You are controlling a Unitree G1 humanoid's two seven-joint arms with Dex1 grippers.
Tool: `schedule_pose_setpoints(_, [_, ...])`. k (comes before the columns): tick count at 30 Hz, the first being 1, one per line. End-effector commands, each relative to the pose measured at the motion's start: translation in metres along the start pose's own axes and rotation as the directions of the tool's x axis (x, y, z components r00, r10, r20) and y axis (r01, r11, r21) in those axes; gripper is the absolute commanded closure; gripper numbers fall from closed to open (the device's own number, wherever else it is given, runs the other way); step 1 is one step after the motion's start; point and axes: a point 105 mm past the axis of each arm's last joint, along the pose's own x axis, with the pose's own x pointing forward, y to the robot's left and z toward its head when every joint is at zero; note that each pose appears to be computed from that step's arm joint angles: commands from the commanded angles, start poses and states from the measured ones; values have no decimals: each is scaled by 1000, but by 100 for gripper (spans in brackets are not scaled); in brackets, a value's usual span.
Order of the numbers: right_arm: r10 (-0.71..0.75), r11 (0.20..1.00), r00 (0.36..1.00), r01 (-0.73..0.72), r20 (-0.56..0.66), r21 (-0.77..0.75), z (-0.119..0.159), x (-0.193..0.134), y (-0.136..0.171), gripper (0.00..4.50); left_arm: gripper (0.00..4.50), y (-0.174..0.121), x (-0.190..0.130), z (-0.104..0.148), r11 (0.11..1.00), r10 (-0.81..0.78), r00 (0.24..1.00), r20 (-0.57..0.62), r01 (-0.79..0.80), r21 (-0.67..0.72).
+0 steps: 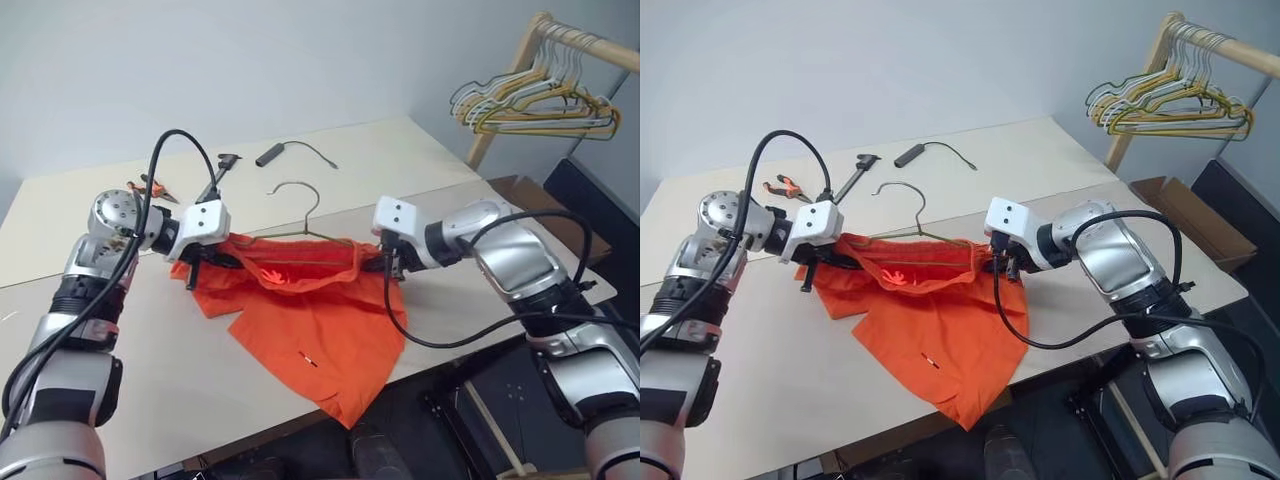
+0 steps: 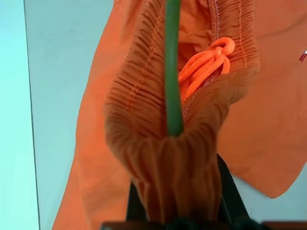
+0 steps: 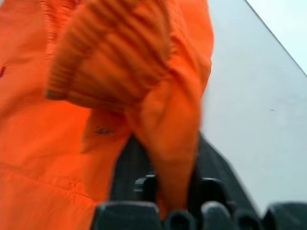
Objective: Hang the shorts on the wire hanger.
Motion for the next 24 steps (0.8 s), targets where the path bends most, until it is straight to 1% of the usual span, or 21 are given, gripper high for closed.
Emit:
schedule_pose_setpoints(1, [11, 1000, 998, -11, 64, 4, 16, -12, -5, 449, 450, 0, -6, 11, 999, -6, 1000, 29, 4, 48])
schedule_pose_setpoints(4, [46, 998, 995, -50, 93, 42, 18, -17, -2, 449, 450, 0, -6, 12, 998, -12, 999, 41, 10, 54])
schedule_pose_setpoints(6, [67, 995, 992, -75, 111, 72, 17, -22, 2, 450, 393, 0, -7, 16, 999, -12, 997, 71, 8, 47])
schedule_pose_setpoints(7, [72, 993, 991, -82, 116, 82, 16, -24, 4, 450, 377, 0, -8, 18, 999, -14, 996, 92, 9, 51])
schedule_pose_setpoints(11, [78, 985, 988, -97, 131, 143, 6, -32, 14, 450, 255, 6, -14, 28, 998, 25, 987, 161, -32, 45])
schedule_pose_setpoints(12, [74, 982, 988, -96, 133, 163, 3, -34, 17, 450, 219, 7, -16, 29, 998, 39, 984, 177, -46, 39])
schedule_pose_setpoints(19, [26, 948, 990, -68, 138, 311, -23, -49, 45, 450, 1, 29, -36, 44, 976, 218, 934, 282, -215, -41])
schedule_pose_setpoints(21, [0, 933, 992, -46, 128, 358, -30, -52, 51, 450, 1, 37, -43, 52, 960, 279, 900, 335, -267, -80])
schedule_pose_setpoints(22, [-28, 918, 992, -25, 126, 396, -34, -55, 53, 450, 1, 44, -47, 60, 943, 333, 864, 378, -301, -141])
schedule_pose_setpoints(23, [-58, 902, 991, -1, 124, 431, -38, -58, 54, 450, 1, 47, -51, 66, 933, 358, 838, 411, -303, -195])
schedule_pose_setpoints(24, [-104, 876, 987, 32, 123, 481, -43, -63, 54, 450, 1, 43, -53, 74, 937, 344, 821, 456, -272, -218])
